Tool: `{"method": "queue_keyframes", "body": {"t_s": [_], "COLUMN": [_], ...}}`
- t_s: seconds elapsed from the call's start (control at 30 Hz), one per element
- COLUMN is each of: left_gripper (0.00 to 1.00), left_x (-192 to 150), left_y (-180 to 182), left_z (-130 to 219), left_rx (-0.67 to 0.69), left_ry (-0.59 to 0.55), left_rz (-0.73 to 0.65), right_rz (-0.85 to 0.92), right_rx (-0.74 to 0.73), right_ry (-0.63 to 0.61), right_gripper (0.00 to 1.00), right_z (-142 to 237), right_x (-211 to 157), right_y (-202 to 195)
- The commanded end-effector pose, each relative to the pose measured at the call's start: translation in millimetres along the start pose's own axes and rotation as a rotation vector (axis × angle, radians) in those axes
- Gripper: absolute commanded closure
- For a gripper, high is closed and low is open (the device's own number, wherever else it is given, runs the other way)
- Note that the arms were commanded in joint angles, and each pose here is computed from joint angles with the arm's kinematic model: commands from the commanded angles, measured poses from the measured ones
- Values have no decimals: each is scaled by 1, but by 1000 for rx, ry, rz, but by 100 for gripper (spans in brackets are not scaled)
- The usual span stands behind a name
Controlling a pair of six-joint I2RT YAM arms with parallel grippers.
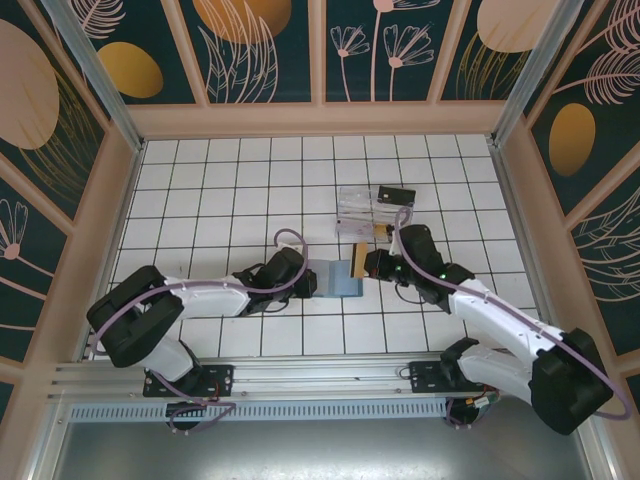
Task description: Take the credit cards out of the card holder
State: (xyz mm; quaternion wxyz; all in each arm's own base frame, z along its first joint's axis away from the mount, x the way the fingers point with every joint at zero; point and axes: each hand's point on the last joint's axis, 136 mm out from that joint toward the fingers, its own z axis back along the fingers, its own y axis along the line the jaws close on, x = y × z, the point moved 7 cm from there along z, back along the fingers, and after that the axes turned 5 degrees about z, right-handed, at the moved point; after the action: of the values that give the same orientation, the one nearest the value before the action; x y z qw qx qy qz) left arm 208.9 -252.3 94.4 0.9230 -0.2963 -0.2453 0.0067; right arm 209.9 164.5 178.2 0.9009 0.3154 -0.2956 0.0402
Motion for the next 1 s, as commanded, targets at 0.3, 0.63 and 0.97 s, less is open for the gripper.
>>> {"method": "queue_keyframes", "body": {"t_s": [0.3, 0.63, 0.97], "left_gripper": [3, 1, 1], "left_x": [29, 24, 22], "left_y": [-29, 0, 8], "left_z": [63, 108, 130], "left_rx": [-213, -218, -271], "left_ry": [-217, -425, -515], "left_rz": [-107, -106, -73], "right_rz": [767, 1382, 1670], "right_rx": [-326, -579, -534], "right_ry": [-123, 180, 304], "right_gripper": [100, 100, 100], "right_z": [40, 8, -10], "right_x": [54, 42, 33], "right_y": [39, 4, -37]}}
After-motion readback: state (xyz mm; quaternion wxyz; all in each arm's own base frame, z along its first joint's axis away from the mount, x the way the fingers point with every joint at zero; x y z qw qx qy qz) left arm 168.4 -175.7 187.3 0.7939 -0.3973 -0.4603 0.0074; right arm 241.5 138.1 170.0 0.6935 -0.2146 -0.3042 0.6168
